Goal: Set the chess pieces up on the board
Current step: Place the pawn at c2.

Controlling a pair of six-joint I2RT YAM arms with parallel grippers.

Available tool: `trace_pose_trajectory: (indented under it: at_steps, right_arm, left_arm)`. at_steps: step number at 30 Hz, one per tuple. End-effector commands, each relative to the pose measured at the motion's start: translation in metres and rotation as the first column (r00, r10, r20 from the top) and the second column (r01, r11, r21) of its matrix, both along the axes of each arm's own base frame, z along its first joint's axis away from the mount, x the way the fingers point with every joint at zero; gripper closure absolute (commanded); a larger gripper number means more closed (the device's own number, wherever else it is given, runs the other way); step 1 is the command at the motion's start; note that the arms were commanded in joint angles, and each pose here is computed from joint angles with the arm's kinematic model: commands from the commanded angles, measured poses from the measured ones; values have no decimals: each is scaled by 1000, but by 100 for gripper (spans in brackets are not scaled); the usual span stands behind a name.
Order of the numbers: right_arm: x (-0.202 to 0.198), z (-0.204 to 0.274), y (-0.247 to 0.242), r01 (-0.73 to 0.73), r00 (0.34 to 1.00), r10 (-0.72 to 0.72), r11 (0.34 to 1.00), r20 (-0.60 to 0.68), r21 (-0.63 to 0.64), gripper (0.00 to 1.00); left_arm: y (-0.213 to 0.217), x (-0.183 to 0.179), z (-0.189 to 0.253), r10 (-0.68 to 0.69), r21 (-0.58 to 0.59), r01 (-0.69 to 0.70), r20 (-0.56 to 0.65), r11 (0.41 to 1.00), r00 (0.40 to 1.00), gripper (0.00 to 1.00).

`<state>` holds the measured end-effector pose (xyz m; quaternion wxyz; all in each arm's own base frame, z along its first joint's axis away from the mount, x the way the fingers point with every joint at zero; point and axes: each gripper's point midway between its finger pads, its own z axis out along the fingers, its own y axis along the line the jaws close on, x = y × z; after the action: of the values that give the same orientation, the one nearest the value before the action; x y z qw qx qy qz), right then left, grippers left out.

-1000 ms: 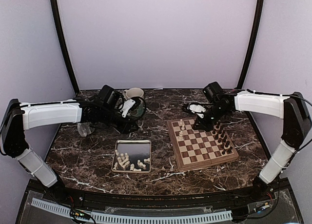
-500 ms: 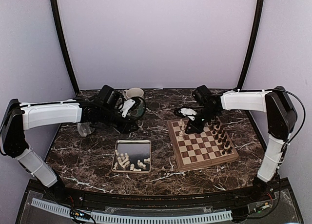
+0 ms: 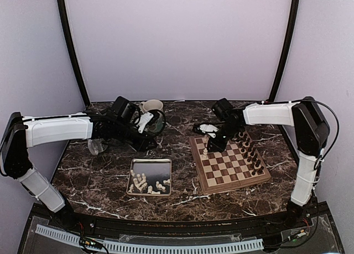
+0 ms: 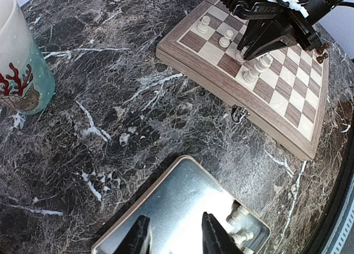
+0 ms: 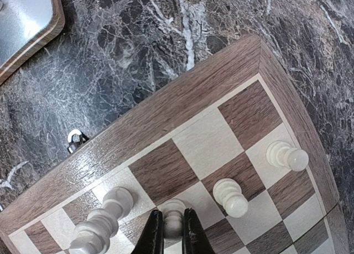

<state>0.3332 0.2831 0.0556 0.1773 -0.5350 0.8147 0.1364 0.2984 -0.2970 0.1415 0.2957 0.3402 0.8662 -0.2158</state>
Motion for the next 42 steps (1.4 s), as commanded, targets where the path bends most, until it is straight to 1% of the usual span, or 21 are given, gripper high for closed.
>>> trace_pose_trajectory:
  at_steps: [1, 7, 15, 27, 36, 38, 39, 40, 42]
  right_arm:
    - [3, -7, -1, 18, 1000, -18, 999, 5, -40, 98]
    - [7, 1, -5, 33, 999, -31, 998, 40, -48, 98]
    - [4, -2, -4, 22, 999, -21, 998, 25, -51, 96]
    - [6, 4, -8, 33, 998, -29, 997, 60, -63, 94]
    - [4, 0, -7, 28, 999, -26, 998, 37, -59, 85]
    - [3, 2, -6, 26, 999, -24, 998, 34, -51, 81]
    - [2, 3, -5, 24, 999, -22, 999, 35, -49, 75]
    - [2, 4, -6, 22, 999, -20, 999, 35, -47, 71]
    - [0, 6, -6, 20, 999, -19, 999, 35, -44, 68]
  left_arm:
    - [0, -5, 9, -12, -18, 12, 4, 1000, 1000, 67]
    - [0, -5, 9, -11, -17, 11, 4, 1000, 1000, 67]
    - [-1, -5, 7, -12, -14, 12, 0, 1000, 1000, 67]
    - [-1, -5, 5, -15, -11, 15, -6, 1000, 1000, 67]
    - [-1, -5, 4, -16, -8, 16, -13, 1000, 1000, 67]
    - [-1, -6, 3, -17, -8, 17, -13, 1000, 1000, 67]
    - [-1, -5, 3, -16, -8, 16, -14, 1000, 1000, 67]
    - [-2, -6, 3, -17, -7, 17, -14, 1000, 1000, 67]
    - [-1, -6, 3, -17, -6, 17, -15, 1000, 1000, 67]
